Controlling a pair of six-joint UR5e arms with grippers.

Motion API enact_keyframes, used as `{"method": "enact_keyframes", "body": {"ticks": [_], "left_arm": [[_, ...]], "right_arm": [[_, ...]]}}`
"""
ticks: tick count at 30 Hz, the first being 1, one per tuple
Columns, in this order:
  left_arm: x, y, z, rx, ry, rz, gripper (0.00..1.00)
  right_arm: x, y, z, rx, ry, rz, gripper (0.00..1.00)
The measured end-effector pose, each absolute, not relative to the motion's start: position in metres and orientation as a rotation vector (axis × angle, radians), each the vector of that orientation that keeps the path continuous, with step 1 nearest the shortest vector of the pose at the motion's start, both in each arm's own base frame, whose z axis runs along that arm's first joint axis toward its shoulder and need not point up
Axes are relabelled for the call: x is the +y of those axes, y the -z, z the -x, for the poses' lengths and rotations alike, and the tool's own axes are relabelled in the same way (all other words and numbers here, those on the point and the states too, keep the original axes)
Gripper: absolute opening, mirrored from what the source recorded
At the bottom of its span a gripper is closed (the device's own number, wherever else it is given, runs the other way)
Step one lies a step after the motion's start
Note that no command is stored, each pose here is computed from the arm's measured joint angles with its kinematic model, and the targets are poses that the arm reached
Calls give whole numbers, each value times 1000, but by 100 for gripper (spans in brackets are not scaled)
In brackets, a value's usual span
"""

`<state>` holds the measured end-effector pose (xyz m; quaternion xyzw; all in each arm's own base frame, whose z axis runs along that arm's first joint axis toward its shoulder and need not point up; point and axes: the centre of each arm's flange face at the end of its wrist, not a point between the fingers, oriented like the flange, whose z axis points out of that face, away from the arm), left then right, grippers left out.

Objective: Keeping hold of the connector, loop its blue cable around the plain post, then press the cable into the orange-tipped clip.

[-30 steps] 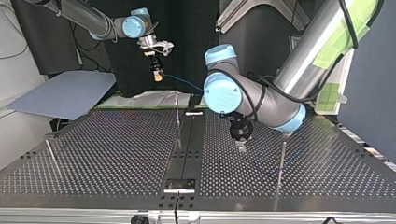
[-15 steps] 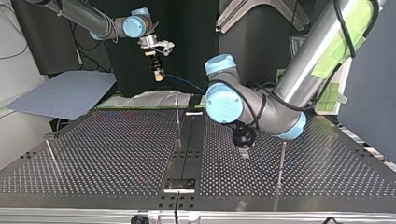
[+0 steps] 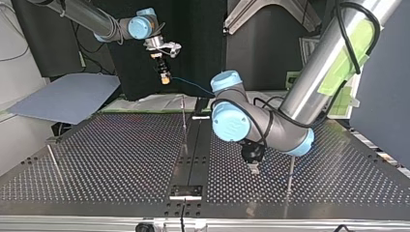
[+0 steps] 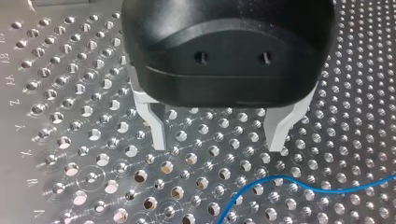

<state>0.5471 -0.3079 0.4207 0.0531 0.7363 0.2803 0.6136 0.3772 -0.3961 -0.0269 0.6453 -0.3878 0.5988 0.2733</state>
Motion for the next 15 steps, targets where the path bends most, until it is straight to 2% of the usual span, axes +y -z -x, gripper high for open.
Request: {"method": "enact_keyframes", "body": {"ticks": [15], "left_arm": [[-295,-396,-568,1712,-706,-106,100]], "right_arm": [[-395,27,-380,-1039,-1614,-1738,0]]}}
